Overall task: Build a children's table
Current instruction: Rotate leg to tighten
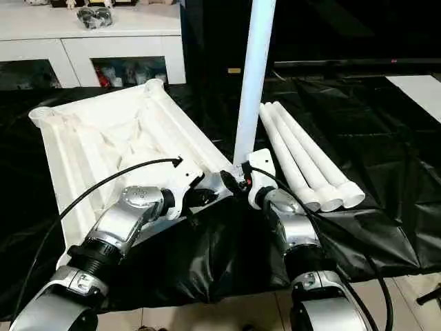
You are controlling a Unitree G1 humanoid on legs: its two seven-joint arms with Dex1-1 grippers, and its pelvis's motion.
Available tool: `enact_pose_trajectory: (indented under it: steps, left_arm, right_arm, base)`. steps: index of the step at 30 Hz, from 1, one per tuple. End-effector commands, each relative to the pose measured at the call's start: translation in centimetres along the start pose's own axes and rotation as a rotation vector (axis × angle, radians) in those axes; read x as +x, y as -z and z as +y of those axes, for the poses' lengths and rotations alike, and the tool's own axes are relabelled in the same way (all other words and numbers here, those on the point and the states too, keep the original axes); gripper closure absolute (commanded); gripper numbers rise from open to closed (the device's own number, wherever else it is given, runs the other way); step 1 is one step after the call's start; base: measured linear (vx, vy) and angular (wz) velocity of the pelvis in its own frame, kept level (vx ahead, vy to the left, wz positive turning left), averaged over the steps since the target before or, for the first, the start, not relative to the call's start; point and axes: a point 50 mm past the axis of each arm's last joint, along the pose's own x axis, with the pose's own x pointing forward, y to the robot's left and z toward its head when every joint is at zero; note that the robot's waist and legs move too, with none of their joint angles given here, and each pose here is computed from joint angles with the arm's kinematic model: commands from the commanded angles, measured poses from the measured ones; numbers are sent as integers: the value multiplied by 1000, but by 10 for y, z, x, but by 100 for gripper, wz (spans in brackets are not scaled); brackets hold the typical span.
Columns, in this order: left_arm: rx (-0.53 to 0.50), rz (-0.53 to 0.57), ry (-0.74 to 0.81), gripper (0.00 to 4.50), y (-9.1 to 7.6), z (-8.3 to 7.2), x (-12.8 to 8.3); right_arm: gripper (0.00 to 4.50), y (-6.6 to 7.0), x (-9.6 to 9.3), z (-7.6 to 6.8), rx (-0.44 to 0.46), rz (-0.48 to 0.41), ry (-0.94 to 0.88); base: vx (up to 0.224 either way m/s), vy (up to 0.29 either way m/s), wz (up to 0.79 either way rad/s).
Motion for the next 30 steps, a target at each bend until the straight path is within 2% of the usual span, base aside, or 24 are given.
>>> enact_pose_trajectory:
  steps: [1, 2, 6, 8, 12, 14, 17, 19, 24, 26, 27, 29, 30]
  left_arm:
    - [71, -98, 71, 450, -30, -17, 14]
    - [73, -97, 72, 450, -29, -17, 14]
    - [98, -84, 65, 450, -27, -17, 15]
    - [103, -85, 44, 405, -28, -13, 16]
    - [73, -86, 37, 383, -29, -5, 13]
    - [78, -90, 29, 352, -30, -3, 13]
    - [85, -105, 17, 344, -32, 1, 10]
    - [102, -126, -19, 318, -35, 8, 6]
    - [117, -147, -75, 318, -40, 22, -7]
    - [134, -157, -147, 318, -44, 37, -24]
    - [134, -157, -147, 318, -44, 37, -24]
    - [152, -158, -205, 318, -44, 51, -40]
    - [152, -158, -205, 318, -44, 51, -40]
  right_arm:
    - [61, 25, 3, 23, 29, 88, -89]
    - [42, 25, 2, 22, 24, 82, -85]
    - [42, 14, -6, 10, 14, -3, -39]
    - [31, 9, -15, 1, 7, -49, -12]
    - [31, 0, -37, -13, -51, -105, 8]
    - [31, -3, -44, -17, -67, -115, 8]
    - [31, -8, -55, -23, -90, -129, 9]
    - [31, -17, -68, -31, -114, -145, 6]
    - [31, -24, -81, -32, -152, -137, -53]
    - [31, -24, -92, -28, -163, -111, -132]
    - [31, -24, -92, -28, -163, -111, -132]
    - [31, -22, -99, -24, -160, -81, -187]
    - [31, -22, -99, -24, -160, -81, -187]
  base:
    - [0, 0, 0]
    - [0, 0, 0]
    - [0, 0, 0]
    - [0, 0, 0]
    - [0, 0, 0]
    - [0, 0, 0]
    - [58, -17, 2]
    - [65, -39, 0]
    - [12, -8, 0]
    - [0, 0, 0]
    - [0, 0, 0]
    - [0, 0, 0]
    - [0, 0, 0]
